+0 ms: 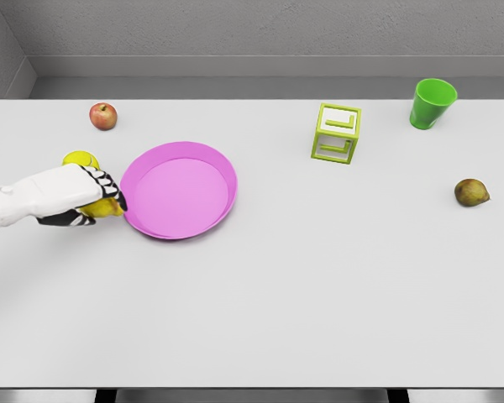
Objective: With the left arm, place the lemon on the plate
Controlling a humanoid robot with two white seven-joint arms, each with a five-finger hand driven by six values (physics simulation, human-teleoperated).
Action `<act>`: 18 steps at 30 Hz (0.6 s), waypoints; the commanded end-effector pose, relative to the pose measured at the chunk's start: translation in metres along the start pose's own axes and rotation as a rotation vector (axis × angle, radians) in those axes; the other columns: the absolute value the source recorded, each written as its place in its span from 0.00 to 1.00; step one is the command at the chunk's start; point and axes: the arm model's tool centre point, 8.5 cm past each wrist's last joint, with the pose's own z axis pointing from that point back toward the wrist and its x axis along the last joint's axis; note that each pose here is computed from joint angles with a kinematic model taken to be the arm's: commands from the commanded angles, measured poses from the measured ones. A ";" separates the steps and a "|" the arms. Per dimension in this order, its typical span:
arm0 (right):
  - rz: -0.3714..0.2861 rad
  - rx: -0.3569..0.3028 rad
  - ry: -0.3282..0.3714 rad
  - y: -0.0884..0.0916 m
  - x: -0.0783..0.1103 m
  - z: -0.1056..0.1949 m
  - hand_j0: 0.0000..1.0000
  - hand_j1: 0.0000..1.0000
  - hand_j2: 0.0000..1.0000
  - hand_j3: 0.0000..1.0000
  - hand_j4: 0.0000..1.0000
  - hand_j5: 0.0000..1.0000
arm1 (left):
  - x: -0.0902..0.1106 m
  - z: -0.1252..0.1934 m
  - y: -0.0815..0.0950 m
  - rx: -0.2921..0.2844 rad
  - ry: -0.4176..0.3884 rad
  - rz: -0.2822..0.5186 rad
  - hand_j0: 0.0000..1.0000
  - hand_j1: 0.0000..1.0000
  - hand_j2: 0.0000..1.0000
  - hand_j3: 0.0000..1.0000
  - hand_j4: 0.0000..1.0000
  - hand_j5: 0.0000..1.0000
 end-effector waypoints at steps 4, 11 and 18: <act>0.001 0.000 0.000 0.000 0.000 0.000 1.00 1.00 1.00 1.00 1.00 1.00 | 0.004 -0.007 0.004 0.021 -0.016 0.007 0.60 0.60 0.60 0.60 0.60 0.60; 0.000 0.000 0.000 0.000 0.000 0.000 1.00 1.00 1.00 1.00 1.00 1.00 | 0.005 -0.011 0.008 0.034 -0.022 0.004 0.60 0.60 0.60 0.60 0.60 0.60; 0.000 0.000 0.000 0.000 0.000 0.000 1.00 1.00 1.00 1.00 1.00 1.00 | 0.007 -0.017 0.016 0.061 -0.034 -0.001 0.59 0.59 0.59 0.59 0.59 0.59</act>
